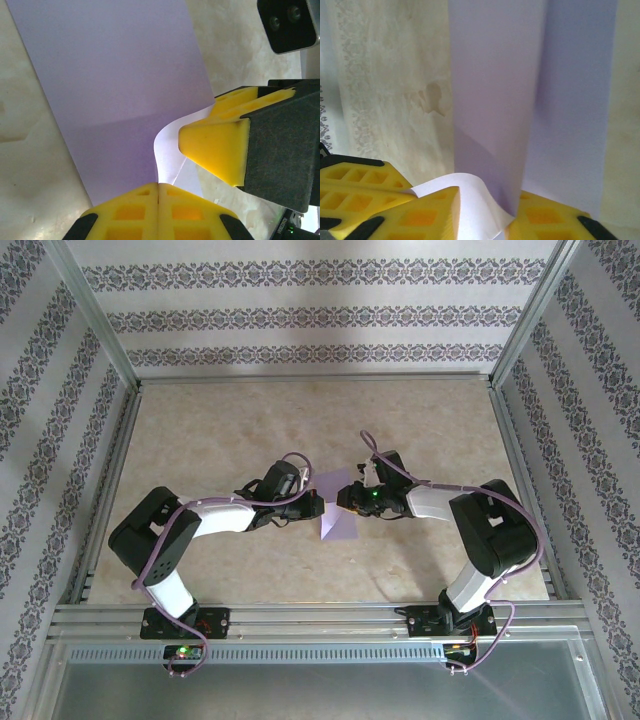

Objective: Fold a paper plane with a square sheet of paper (fold left side to right side)
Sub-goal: Turn over the paper at the center of the table.

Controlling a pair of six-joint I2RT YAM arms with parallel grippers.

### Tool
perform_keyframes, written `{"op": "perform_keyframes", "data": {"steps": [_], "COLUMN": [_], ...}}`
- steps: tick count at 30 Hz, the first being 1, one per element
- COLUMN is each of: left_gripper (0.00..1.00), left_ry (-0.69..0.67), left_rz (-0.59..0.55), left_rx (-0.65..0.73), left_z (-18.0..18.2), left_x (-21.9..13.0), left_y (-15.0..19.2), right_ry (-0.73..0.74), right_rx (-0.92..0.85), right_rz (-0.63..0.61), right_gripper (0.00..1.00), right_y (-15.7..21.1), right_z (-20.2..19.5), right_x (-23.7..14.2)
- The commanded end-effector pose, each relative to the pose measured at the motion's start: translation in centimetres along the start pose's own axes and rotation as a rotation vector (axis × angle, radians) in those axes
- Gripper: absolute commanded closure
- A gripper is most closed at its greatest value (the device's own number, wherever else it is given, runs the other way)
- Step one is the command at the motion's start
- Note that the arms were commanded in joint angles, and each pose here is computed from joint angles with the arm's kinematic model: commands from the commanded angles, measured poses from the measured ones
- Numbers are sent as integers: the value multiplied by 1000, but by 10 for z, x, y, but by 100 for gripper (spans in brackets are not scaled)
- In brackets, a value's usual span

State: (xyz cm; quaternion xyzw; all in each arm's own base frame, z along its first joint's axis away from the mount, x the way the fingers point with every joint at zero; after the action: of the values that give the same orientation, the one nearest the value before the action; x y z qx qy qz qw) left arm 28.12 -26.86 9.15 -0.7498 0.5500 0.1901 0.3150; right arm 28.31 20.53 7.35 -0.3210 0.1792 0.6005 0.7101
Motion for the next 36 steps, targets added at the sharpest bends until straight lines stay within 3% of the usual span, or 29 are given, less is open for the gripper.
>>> {"op": "perform_keyframes", "data": {"steps": [1, 7, 12, 18, 19, 26, 32, 36], "left_gripper": [89, 65, 41, 10, 0, 0, 1, 3], "left_ry": [-31, -58, -56, 105, 152, 415, 635, 687], "left_rz": [-1, -49, -161, -325, -352, -468, -393, -337], "left_rx": [-1, 17, 16, -44, -57, -72, -14, 0], "left_z": [7, 6, -1, -20, -26, -71, -120, -135], "left_x": [0, -15, -52, -110, -120, -164, -167, -154], "left_y": [1, -2, -10, -25, -28, -48, -64, -68], "right_ry": [8, 8, -14, -110, -130, -301, -438, -474], "right_rx": [-29, -51, -100, -185, -200, -312, -357, -377], "right_rz": [-23, -45, -118, -295, -327, -501, -547, -524], "right_gripper": [75, 92, 98, 100, 100, 100, 100, 100], "right_y": [-7, -11, -25, -52, -56, -74, -75, -69], "right_z": [4, 9, 25, 56, 62, 114, 154, 172], "right_x": [1, -4, -26, -81, -92, -158, -183, -181]}}
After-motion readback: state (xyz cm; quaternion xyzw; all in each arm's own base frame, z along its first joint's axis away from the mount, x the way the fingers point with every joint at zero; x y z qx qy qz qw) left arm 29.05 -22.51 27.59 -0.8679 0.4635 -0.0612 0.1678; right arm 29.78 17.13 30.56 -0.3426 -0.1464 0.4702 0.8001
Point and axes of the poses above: each hand's point on the last joint's axis, 136 mm out from that joint toward the fingers, its own x axis out along the fingers, its own z axis along the line the jaws close on, y = z × x, the point moved 5 cm from there along -x, back along the fingers, and after that the axes turned 7 degrees about -x, right-handed, at the moved point
